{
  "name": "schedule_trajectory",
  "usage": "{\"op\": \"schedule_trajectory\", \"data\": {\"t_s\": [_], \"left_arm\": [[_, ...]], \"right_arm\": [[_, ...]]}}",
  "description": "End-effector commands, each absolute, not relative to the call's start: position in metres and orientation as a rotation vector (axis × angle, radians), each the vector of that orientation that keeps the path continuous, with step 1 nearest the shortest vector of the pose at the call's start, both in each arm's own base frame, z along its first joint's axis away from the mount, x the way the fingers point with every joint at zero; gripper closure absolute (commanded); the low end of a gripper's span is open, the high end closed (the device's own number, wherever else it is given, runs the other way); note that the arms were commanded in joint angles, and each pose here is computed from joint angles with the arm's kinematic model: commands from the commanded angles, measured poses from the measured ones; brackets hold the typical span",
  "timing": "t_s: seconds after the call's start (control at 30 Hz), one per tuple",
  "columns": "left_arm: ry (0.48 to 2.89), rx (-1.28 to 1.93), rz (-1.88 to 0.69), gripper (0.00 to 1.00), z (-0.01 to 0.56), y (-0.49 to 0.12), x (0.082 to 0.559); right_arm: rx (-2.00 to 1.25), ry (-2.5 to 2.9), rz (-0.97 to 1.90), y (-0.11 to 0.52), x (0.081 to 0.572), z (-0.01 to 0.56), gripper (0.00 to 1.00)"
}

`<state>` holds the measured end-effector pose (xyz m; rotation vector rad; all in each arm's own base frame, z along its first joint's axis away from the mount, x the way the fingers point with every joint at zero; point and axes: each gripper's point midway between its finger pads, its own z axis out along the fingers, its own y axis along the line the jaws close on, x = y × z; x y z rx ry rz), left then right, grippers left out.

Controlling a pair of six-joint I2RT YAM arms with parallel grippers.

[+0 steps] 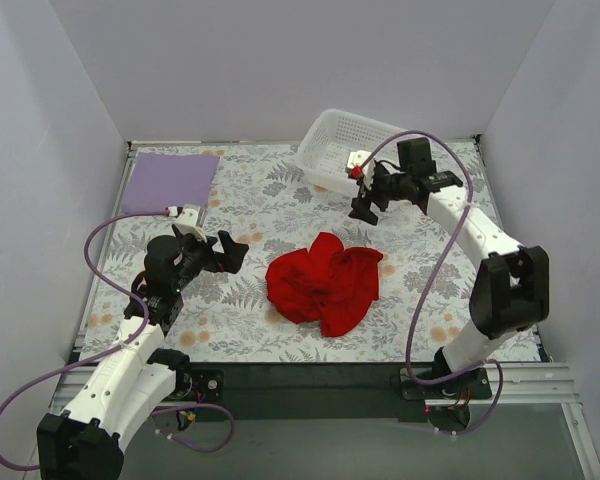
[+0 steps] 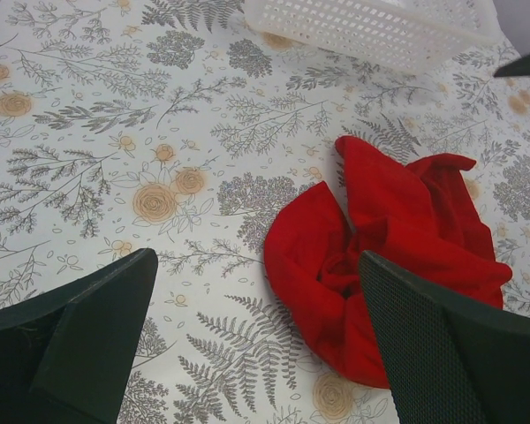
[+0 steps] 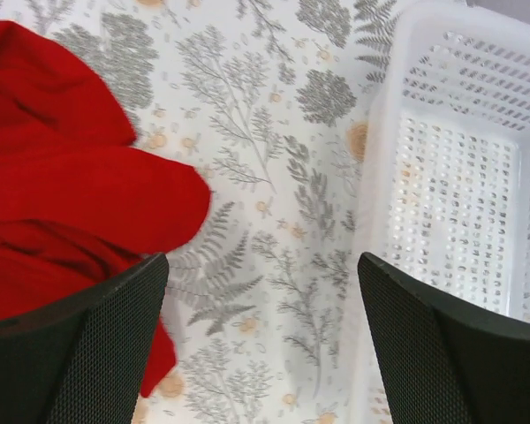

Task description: Fold and stack the t-shirts

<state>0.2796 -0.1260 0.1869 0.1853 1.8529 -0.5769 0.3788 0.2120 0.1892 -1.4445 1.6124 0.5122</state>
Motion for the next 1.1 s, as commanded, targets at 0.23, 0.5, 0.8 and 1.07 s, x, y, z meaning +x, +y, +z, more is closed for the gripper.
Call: {"op": "schedule_trajectory", "data": {"t_s": [0.23, 0.5, 0.8, 1.07], "left_arm": [[1.815, 0.213, -0.596, 0.03, 0.199, -0.130, 0.281], [1.820, 0.213, -0.593, 0.03, 0.198, -0.130, 0.282], [1.817, 0.210, -0.589, 0.03, 0.199, -0.129, 0.282], [1.801, 0.221, -0.606, 0.04, 0.204, -0.132, 0.279]], "right_arm": [[-1.485, 1.736, 0.371, 0.215, 0.475, 0.159, 0.12], [-1.506, 1.923, 0.155, 0.217, 0.494, 0.093, 0.51], [-1.221, 2.039, 0.089, 0.202, 0.494, 0.110, 0.99], [-0.379, 2.108, -0.184, 0.135, 0.495, 0.167, 0.99]]}}
